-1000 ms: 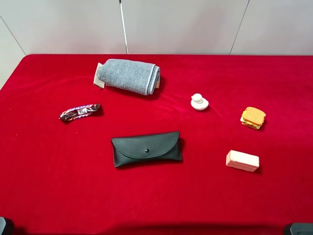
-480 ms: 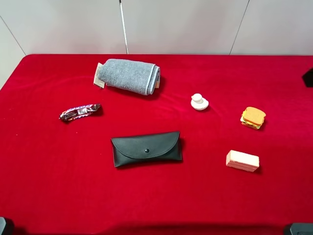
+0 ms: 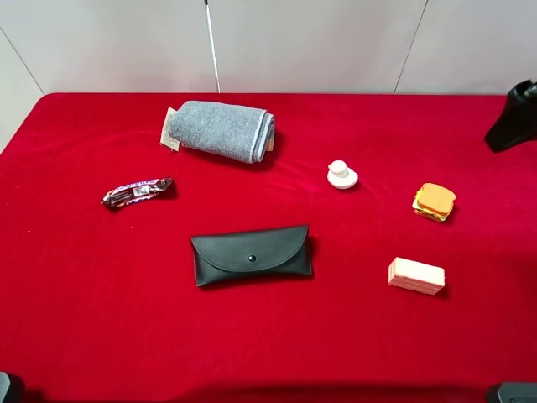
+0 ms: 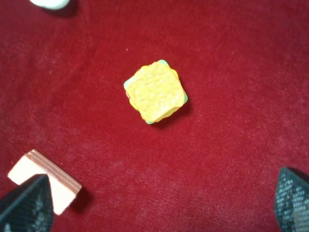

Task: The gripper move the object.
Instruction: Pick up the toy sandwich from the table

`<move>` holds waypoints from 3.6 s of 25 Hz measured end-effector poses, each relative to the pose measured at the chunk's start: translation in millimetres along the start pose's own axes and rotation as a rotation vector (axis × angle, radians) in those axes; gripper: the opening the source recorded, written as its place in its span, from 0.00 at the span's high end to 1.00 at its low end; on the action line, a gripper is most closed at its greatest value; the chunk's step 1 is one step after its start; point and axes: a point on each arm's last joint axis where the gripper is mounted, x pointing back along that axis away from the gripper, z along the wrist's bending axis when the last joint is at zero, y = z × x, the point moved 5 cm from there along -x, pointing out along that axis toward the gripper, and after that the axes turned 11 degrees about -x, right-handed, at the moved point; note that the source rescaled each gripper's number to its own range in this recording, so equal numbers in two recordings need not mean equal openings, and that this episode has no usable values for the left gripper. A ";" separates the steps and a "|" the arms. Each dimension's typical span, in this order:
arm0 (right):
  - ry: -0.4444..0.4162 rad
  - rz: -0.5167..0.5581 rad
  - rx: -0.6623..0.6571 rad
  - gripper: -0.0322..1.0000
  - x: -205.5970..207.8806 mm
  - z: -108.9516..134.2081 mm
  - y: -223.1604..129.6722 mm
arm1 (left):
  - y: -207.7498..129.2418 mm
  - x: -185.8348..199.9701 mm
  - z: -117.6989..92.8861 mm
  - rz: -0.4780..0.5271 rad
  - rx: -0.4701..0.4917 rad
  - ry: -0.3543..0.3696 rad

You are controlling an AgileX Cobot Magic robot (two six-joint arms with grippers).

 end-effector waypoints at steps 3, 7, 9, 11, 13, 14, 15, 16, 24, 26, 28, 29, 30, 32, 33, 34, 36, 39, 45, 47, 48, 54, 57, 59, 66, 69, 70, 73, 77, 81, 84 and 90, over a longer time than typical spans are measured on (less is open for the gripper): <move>0.007 0.030 0.034 0.00 -12.8 -2.3 5.7 | 0.0 0.0 0.0 0.000 0.000 0.000; 0.018 0.070 0.081 0.00 -29.8 -5.4 14.1 | 0.0 0.0 0.0 0.000 0.000 0.000; 0.024 0.090 0.098 0.00 -38.0 -6.4 17.9 | 0.0 0.0 0.0 0.000 0.000 0.000; 0.029 0.101 0.118 0.00 -47.6 -7.0 20.7 | 0.0 0.0 0.0 0.000 0.000 0.000; 0.037 0.120 0.127 0.00 -57.7 -7.1 21.9 | 0.0 0.0 0.0 0.000 0.000 0.000; 0.042 0.132 0.130 0.00 -62.7 -6.9 21.8 | 0.0 0.0 0.0 0.000 0.000 0.000; 0.044 0.140 0.133 0.00 -66.5 -7.0 21.8 | 0.0 0.0 0.0 0.000 0.000 0.000; 0.047 0.149 0.134 0.00 -70.5 -7.3 21.7 | 0.0 0.0 0.0 0.000 0.000 0.000; 0.043 0.147 0.135 0.00 -89.8 -10.2 26.7 | 0.0 0.0 0.0 0.000 0.000 0.000; 0.046 0.153 0.152 0.00 -94.0 -10.5 26.6 | 0.0 0.0 0.0 0.000 0.000 0.000; 0.052 0.164 0.168 0.00 -99.4 -10.5 26.0 | 0.0 0.0 0.0 0.000 0.000 0.000; 0.053 0.167 0.176 0.00 -102.3 -10.8 26.1 | 0.0 0.0 0.0 0.000 0.000 0.000; 0.056 0.173 0.182 0.00 -105.8 -10.9 25.8 | 0.0 0.0 0.0 0.000 0.000 0.000; 0.062 0.183 0.207 0.00 -112.1 -11.3 25.1 | 0.0 0.0 0.0 0.000 0.000 0.000; 0.063 0.185 0.220 0.00 -113.8 -11.4 25.1 | 0.0 0.0 0.0 0.000 0.000 0.000; 0.065 0.186 0.239 0.00 -116.4 -11.7 25.2 | 0.0 0.0 0.0 0.000 0.000 0.000; 0.067 0.183 0.278 0.00 -120.2 -12.2 25.9 | 0.0 0.0 0.0 0.000 0.000 0.000; 0.080 0.203 0.325 0.00 -128.9 -12.4 23.7 | 0.0 0.0 0.0 0.000 0.000 0.000; 0.109 0.242 0.375 0.00 -146.7 -11.8 18.7 | 0.0 0.0 0.0 0.000 0.000 0.000; 0.110 0.242 0.382 0.00 -151.0 -12.1 18.7 | 0.0 0.0 0.0 0.000 0.000 0.000; 0.111 0.244 0.384 0.00 -153.7 -12.3 18.5 | 0.0 0.0 0.0 0.000 0.000 0.000; 0.108 0.238 0.388 0.00 -165.8 -13.4 19.3 | 0.0 0.0 0.0 0.000 0.000 0.000; 0.109 0.241 0.389 0.00 -169.8 -13.6 18.7 | 0.0 0.0 0.0 0.000 0.000 0.000; 0.112 0.248 0.389 0.00 -172.6 -13.6 17.5 | 0.0 0.0 0.0 0.000 0.000 0.000; 0.125 0.280 0.386 0.00 -184.9 -13.4 12.1 | 0.0 0.0 0.0 0.000 0.000 0.000; 0.127 0.286 0.385 0.00 -188.6 -13.4 10.8 | 0.0 0.0 0.0 0.000 0.000 0.000; 0.126 0.283 0.385 0.00 -189.0 -13.5 11.2 | 0.0 0.0 0.0 0.000 0.000 0.000; 0.123 0.277 0.385 0.00 -189.3 -13.8 12.0 | 0.0 0.0 0.0 0.000 0.000 0.000; 0.122 0.275 0.385 0.00 -189.4 -13.9 12.4 | 0.0 0.0 0.0 0.000 0.000 0.000; 0.121 0.274 0.385 0.00 -189.4 -14.0 12.5 | 0.0 0.0 0.0 0.000 0.000 0.000; 0.126 0.283 0.385 0.00 -192.1 -13.7 10.8 | 0.0 0.0 0.0 0.000 0.000 0.000; 0.133 0.300 0.383 0.00 -196.6 -13.3 7.8 | 0.0 0.0 0.0 0.000 0.000 0.000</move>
